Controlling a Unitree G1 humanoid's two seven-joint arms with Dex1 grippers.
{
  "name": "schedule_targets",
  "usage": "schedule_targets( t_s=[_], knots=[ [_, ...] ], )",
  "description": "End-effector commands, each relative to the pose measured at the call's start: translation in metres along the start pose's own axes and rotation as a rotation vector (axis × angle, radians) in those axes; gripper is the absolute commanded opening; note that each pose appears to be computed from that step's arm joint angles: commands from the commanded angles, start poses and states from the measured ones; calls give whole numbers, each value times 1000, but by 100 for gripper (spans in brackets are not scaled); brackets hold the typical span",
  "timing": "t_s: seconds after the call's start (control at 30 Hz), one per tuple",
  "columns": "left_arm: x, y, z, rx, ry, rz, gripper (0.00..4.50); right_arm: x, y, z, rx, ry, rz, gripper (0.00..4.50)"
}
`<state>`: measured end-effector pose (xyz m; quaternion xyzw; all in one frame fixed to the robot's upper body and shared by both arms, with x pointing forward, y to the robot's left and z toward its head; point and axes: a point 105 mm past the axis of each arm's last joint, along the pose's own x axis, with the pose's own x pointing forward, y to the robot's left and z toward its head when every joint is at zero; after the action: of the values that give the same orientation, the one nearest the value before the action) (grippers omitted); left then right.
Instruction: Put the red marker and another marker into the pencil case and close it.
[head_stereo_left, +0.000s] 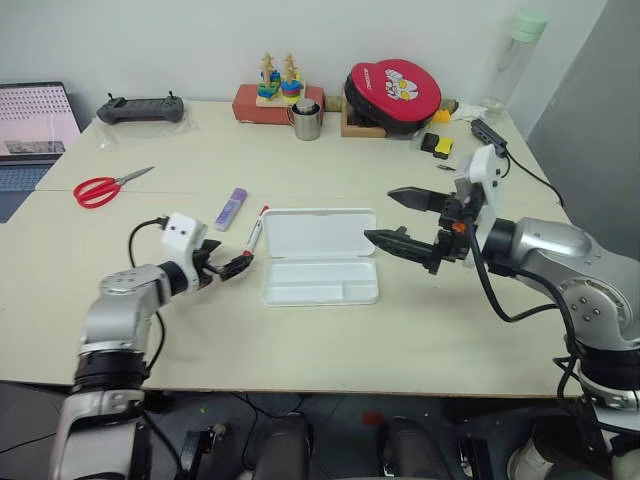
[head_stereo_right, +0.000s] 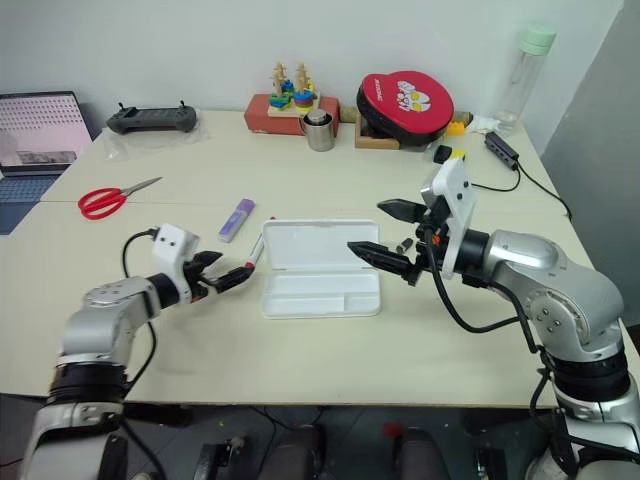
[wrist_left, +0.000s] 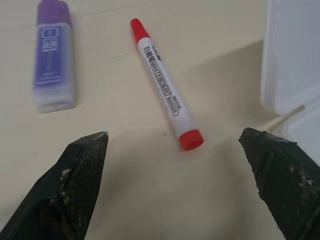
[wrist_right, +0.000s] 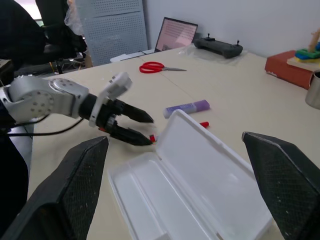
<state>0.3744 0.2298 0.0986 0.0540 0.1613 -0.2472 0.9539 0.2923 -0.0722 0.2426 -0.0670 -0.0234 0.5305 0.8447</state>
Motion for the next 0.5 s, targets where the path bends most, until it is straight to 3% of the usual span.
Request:
schedule_targets(
  t_s=[0.03, 0.17, 0.33, 0.5],
  knots=[
    [7, 5, 9, 38, -4, 33, 450, 6, 7, 11, -45, -31, 39, 450],
    [16, 5, 9, 23, 21, 44, 450, 9, 10, 12, -46, -38, 50, 450],
    [20, 11, 10, 23, 37, 82, 369, 8, 12, 11, -44, -39, 47, 450],
    [20, 7, 11, 21, 25, 73, 258, 7, 12, 11, -42, -42, 43, 450]
  ],
)
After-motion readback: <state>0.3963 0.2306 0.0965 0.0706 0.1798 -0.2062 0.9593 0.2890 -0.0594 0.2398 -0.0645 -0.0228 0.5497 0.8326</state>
